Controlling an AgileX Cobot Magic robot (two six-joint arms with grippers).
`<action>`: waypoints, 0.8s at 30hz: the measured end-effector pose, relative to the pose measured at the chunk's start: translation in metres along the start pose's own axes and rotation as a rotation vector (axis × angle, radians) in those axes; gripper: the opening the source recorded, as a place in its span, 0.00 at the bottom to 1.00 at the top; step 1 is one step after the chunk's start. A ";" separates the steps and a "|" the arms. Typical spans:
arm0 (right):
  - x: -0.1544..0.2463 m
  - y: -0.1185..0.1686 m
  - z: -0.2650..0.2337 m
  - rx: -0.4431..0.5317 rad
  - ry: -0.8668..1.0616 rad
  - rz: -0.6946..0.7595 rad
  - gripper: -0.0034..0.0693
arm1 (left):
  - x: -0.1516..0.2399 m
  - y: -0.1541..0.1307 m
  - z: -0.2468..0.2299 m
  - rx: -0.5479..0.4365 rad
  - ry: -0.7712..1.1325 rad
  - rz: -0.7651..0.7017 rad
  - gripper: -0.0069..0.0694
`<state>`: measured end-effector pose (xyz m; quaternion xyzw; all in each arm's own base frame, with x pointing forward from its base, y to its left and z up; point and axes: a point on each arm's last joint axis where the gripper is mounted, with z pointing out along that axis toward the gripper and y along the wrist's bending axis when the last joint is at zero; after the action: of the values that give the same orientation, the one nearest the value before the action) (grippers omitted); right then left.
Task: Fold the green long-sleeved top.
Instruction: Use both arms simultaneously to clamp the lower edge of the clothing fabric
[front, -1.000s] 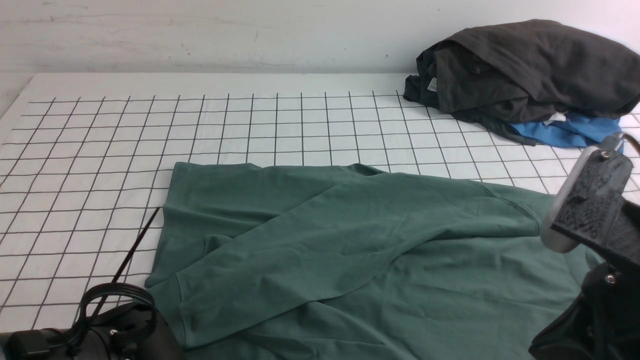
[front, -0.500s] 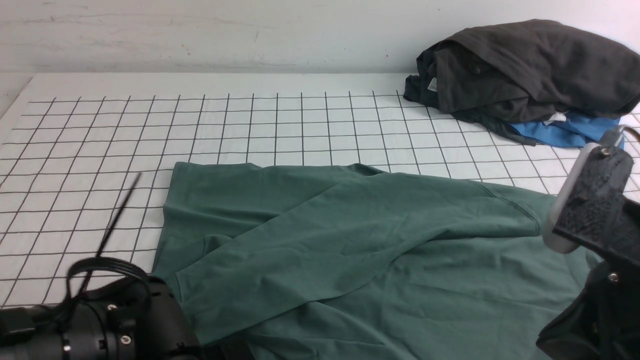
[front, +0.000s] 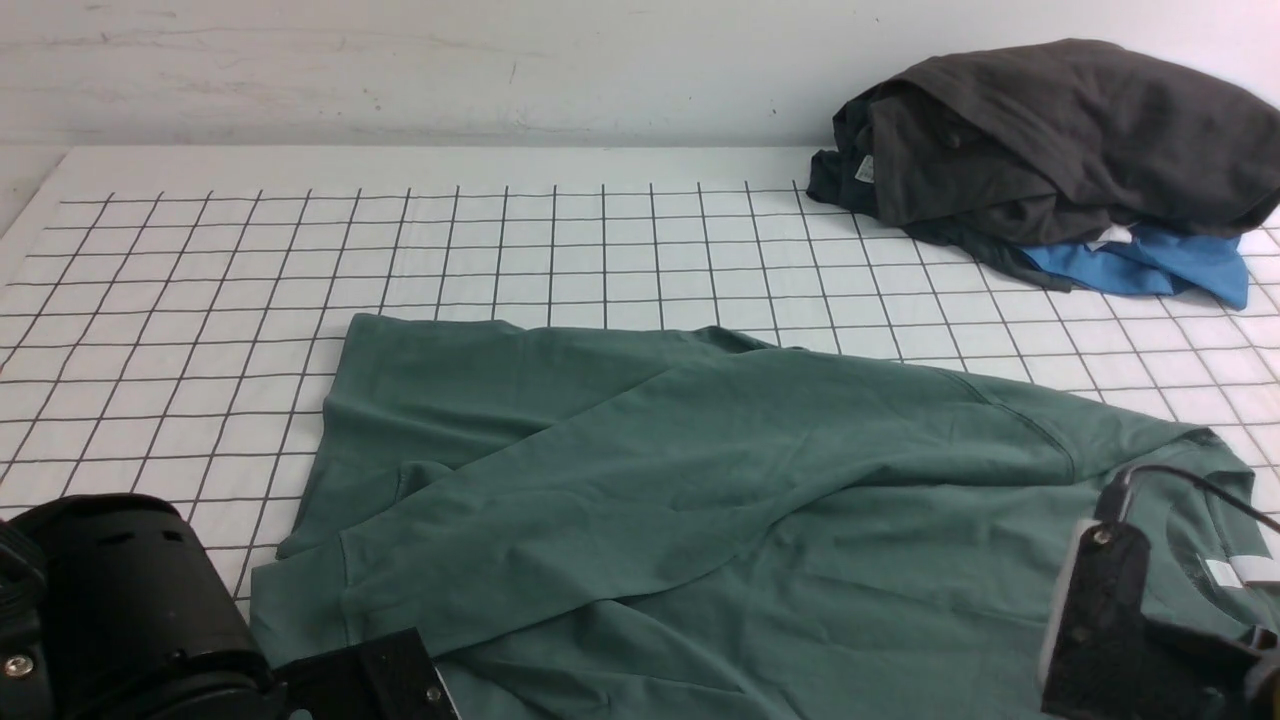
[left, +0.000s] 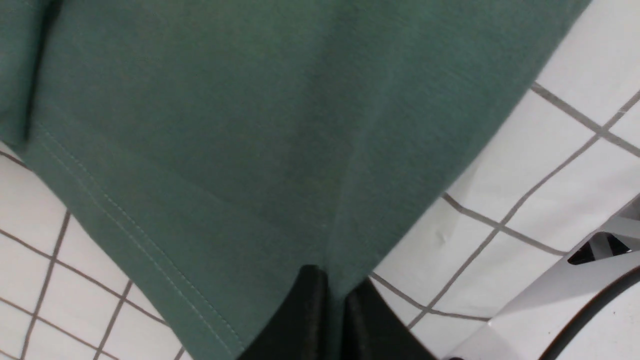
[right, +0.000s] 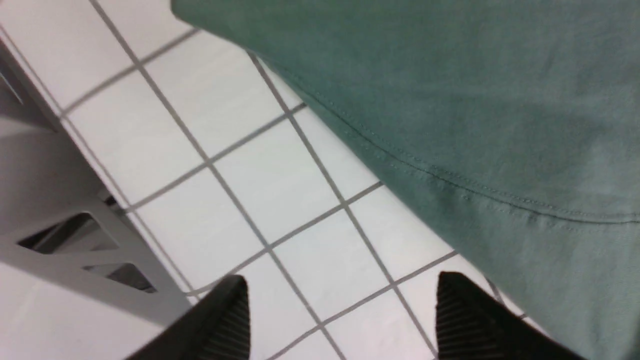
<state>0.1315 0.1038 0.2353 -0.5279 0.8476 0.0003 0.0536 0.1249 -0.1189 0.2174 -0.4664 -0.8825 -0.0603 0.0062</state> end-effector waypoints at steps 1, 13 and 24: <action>0.000 0.000 0.002 0.006 0.001 -0.005 0.72 | 0.000 0.000 0.000 0.000 0.000 0.000 0.09; -0.014 -0.021 0.075 0.133 0.086 -0.192 0.82 | 0.000 0.000 0.000 0.004 0.000 0.012 0.09; -0.020 -0.027 0.088 0.141 0.152 -0.204 0.50 | 0.002 0.001 0.000 -0.006 0.016 0.017 0.09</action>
<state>0.1725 0.1145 0.1513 -0.6050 0.7889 -0.1045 0.0261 0.1245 -0.1174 0.2174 -0.4735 -0.8782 -0.0665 0.0124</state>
